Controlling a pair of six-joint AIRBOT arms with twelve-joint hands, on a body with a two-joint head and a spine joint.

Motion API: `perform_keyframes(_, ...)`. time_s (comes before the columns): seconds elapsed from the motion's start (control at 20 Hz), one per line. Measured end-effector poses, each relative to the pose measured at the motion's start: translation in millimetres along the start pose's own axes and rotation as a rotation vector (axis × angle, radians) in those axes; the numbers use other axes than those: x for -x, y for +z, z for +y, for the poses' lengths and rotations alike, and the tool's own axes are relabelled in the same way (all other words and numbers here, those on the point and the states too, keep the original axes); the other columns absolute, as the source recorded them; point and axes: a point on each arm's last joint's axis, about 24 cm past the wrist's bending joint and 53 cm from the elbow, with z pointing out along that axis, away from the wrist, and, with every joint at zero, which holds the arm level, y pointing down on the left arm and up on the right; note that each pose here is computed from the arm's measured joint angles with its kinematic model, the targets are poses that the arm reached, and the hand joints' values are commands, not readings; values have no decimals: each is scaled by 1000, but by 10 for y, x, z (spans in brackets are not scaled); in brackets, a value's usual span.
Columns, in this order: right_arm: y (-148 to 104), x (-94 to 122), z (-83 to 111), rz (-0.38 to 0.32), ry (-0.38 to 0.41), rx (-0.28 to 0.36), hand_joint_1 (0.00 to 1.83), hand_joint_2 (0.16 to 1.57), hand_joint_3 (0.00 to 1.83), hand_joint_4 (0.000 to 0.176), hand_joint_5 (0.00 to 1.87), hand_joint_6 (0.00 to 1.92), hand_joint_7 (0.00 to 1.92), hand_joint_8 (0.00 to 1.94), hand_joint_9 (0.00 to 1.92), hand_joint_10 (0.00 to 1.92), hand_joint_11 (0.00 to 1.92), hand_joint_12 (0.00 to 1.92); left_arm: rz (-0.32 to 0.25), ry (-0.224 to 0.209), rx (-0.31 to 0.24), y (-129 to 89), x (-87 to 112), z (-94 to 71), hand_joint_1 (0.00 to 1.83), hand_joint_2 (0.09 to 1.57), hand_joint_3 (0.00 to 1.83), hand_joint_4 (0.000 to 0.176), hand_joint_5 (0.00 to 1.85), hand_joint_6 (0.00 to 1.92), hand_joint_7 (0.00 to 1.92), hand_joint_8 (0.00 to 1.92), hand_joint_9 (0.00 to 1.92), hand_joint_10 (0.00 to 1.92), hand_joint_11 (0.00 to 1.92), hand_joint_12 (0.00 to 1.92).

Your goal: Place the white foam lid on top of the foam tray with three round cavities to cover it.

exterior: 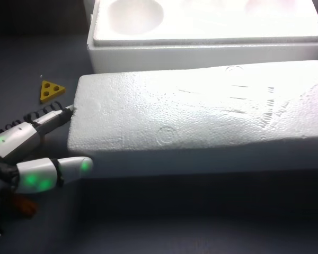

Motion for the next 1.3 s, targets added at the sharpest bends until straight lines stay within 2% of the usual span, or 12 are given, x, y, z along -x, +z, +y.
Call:
perform_keyframes(0.25, -242, 237, 163, -51, -33, 49, 461, 1219, 0, 0, 21, 8, 48, 11, 58, 171, 0, 1389, 5, 17, -96, -137, 13, -362, 415, 1140, 0, 0, 137, 10, 46, 7, 45, 12, 24, 11)
perform_keyframes(0.35, -289, 307, 266, -71, -35, 79, 445, 1218, 0, 0, 15, 3, 56, 5, 49, 183, 0, 1242, -5, 30, -128, -175, 76, -490, 429, 1135, 0, 0, 152, 15, 53, 8, 56, 16, 39, 24)
perform_keyframes(0.4, -298, 346, 317, -84, -42, 99, 424, 1222, 1, 0, 10, 1, 62, 5, 51, 185, 0, 1187, -11, 36, -141, -191, 107, -543, 438, 1131, 5, 0, 159, 3, 62, 3, 70, 3, 7, 211)
perform_keyframes(0.5, -287, 397, 344, -98, -49, 114, 473, 1223, 0, 0, 37, 9, 90, 8, 79, 229, 0, 1335, -25, 47, -175, -180, 179, -663, 442, 1133, 1, 0, 156, 1, 64, 1, 66, 4, 0, 320)
perform_keyframes(0.7, -167, 555, 380, -136, -43, 132, 473, 1234, 0, 0, 1, 0, 49, 0, 2, 245, 0, 1244, -46, 72, -239, 8, 332, -880, 461, 1137, 1, 0, 165, 3, 83, 2, 58, 0, 0, 404)
perform_keyframes(0.85, 11, 569, 353, -145, -4, 127, 408, 1230, 0, 0, 0, 0, 46, 0, 0, 316, 0, 1372, -49, 59, -222, 167, 359, -826, 487, 1118, 0, 5, 166, 1, 85, 1, 68, 2, 0, 625)
perform_keyframes(0.9, 72, 573, 366, -147, 8, 130, 448, 1227, 0, 0, 0, 0, 35, 0, 0, 277, 0, 1398, -51, 57, -216, 206, 379, -808, 474, 1107, 0, 4, 174, 3, 103, 3, 81, 6, 0, 746)
perform_keyframes(1.0, 187, 615, 390, -147, 12, 134, 471, 1223, 0, 0, 0, 0, 21, 3, 0, 233, 0, 1412, -64, 57, -221, 293, 447, -842, 456, 1092, 0, 33, 180, 3, 82, 3, 100, 10, 0, 1001)
perform_keyframes(1.1, 286, 666, 416, -154, 15, 137, 455, 1196, 0, 0, 10, 3, 35, 4, 0, 217, 0, 1311, -80, 57, -231, 370, 518, -891, 462, 1097, 0, 13, 182, 3, 66, 5, 136, 22, 0, 1271)
perform_keyframes(1.15, 321, 670, 415, -152, 16, 135, 463, 1196, 0, 0, 13, 4, 39, 4, 0, 231, 0, 1307, -85, 54, -241, 393, 534, -928, 468, 1090, 0, 6, 179, 1, 65, 4, 130, 20, 0, 1304)
perform_keyframes(1.2, 336, 665, 432, -149, 19, 136, 492, 1190, 0, 0, 23, 7, 34, 1, 0, 206, 0, 1315, -87, 50, -247, 403, 539, -958, 457, 1089, 0, 9, 174, 1, 61, 1, 108, 10, 0, 1262)
perform_keyframes(1.3, 361, 684, 455, -151, 16, 135, 493, 1179, 0, 0, 6, 0, 13, 1, 0, 155, 0, 1283, -92, 51, -251, 440, 572, -977, 481, 1109, 6, 0, 180, 4, 52, 1, 92, 3, 0, 1247)
